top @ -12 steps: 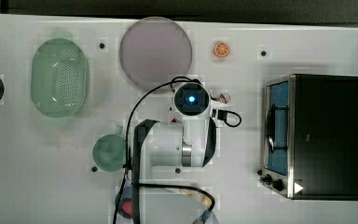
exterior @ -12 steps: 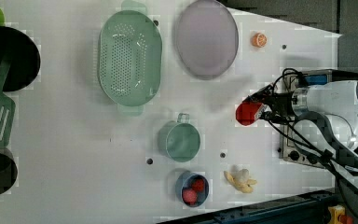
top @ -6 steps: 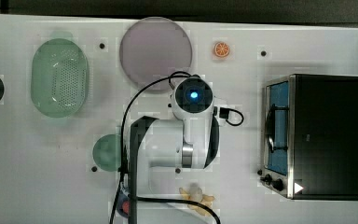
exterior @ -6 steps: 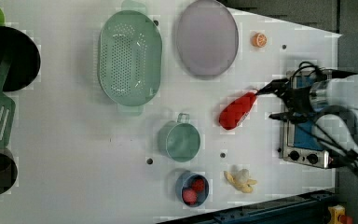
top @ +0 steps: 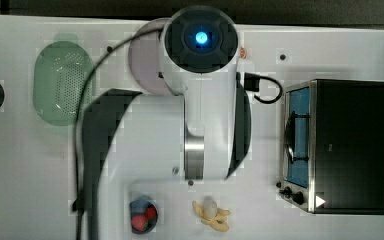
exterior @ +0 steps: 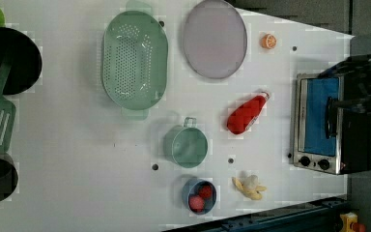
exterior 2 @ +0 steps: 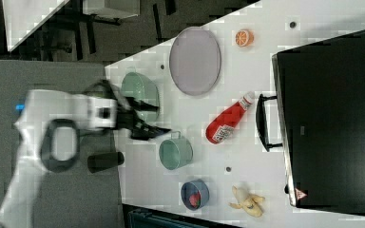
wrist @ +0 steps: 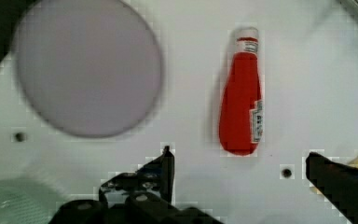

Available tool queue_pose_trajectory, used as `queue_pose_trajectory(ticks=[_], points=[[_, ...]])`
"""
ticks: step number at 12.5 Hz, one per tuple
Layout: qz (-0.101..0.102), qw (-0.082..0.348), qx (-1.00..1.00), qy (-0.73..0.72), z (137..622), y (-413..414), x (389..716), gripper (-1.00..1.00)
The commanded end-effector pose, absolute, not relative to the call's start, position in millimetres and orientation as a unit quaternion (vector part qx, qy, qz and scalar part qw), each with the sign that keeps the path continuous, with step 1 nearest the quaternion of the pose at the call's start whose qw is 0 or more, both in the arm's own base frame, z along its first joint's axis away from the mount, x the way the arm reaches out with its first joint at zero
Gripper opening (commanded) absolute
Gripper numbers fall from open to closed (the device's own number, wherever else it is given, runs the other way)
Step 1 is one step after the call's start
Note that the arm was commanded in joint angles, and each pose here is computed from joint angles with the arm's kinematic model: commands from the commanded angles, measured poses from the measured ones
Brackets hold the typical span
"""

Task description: Pick Ketchup from oven and place it on table.

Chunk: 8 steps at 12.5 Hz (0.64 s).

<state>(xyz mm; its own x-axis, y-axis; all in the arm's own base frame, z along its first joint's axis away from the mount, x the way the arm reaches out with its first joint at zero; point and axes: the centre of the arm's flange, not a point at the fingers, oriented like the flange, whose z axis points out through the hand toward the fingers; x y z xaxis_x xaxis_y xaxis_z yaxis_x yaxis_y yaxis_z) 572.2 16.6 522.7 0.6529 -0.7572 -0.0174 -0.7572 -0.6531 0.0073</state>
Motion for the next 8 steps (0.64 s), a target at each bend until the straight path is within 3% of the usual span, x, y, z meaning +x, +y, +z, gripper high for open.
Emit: queue_pose_trajectory(ticks=[1,3,8], points=[[0.012,-0.001,-0.894,0.448,556.3,-8.8,566.6,1.00],[0.023,-0.008,-0.893,0.449,579.9,-11.1,561.5,1.00],[0.025,-0.009,-0.892,0.452,589.4,-14.5,560.8,1.00]])
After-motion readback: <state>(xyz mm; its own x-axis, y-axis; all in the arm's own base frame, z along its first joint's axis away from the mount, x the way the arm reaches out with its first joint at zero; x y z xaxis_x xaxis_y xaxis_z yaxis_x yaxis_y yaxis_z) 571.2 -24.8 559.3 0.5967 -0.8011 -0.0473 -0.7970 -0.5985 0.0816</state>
